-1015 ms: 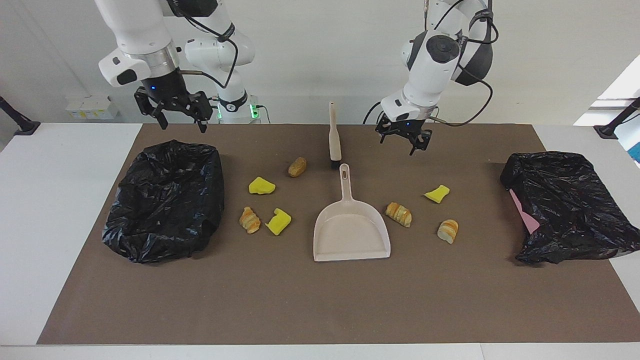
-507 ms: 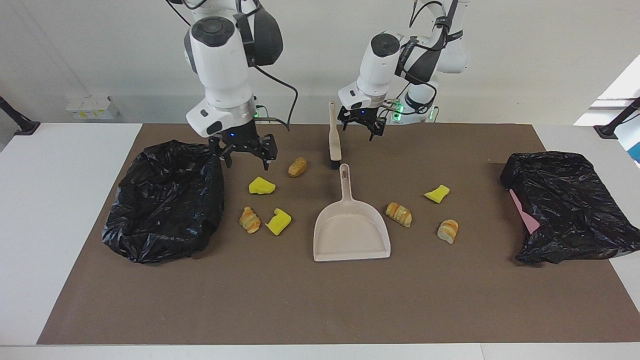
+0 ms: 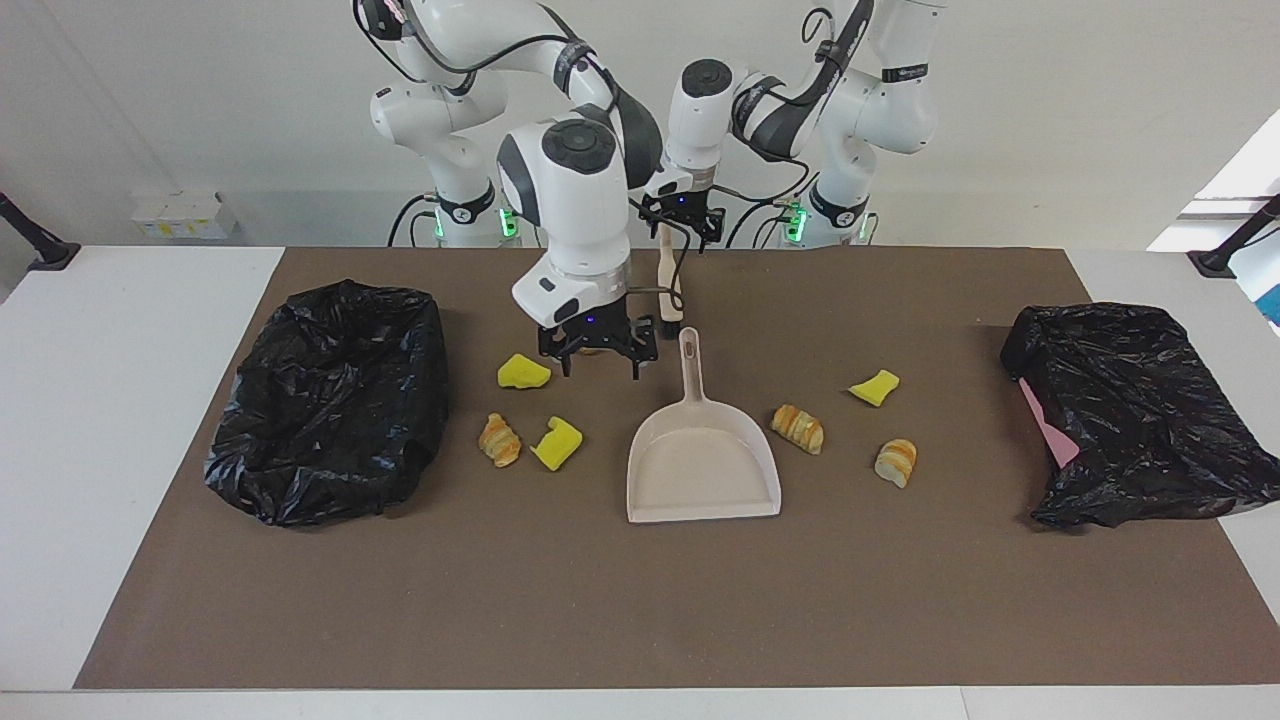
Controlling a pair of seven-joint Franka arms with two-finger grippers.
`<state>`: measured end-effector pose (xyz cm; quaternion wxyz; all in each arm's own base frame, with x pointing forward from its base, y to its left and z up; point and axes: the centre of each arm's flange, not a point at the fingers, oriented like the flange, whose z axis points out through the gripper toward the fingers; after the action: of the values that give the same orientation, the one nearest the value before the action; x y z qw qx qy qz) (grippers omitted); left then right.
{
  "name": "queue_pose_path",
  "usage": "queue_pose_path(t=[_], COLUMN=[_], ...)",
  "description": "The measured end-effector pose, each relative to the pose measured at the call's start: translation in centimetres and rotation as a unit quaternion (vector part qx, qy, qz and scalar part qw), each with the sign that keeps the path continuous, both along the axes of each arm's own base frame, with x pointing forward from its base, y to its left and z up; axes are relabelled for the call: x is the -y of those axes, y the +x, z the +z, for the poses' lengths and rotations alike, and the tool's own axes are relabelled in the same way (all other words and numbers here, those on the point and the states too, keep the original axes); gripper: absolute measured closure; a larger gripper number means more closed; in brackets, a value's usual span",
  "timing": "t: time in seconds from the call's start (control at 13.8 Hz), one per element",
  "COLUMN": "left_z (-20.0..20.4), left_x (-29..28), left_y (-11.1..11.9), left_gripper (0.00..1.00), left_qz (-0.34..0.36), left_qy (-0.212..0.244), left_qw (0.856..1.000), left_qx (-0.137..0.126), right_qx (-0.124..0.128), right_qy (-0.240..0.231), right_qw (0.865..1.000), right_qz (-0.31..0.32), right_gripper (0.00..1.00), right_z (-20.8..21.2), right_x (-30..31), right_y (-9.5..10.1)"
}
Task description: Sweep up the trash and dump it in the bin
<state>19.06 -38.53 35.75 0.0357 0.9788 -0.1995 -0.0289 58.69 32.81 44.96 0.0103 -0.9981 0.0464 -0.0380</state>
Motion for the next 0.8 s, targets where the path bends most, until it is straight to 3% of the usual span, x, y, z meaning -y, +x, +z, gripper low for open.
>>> queue_pose_path(t=[0.22, 0.8], left_z=[-1.1, -1.2], left_x=[0.2, 0.2], left_y=[-2.0, -1.9], left_gripper=[0.00, 0.01], left_qz=[0.011, 0.038], left_qy=[0.005, 0.004], left_qw=[1.000, 0.999], left_qx=[-0.001, -0.001], right_qx=[0.001, -0.007], right_qy=[0.002, -0.006], right_qw=[1.000, 0.999], right_qz=[0.006, 0.042], right_gripper=[0.00, 0.00], right_z=[-3.3, -8.4], right_x=[-3.7, -10.6], right_y=[-0.5, -3.1])
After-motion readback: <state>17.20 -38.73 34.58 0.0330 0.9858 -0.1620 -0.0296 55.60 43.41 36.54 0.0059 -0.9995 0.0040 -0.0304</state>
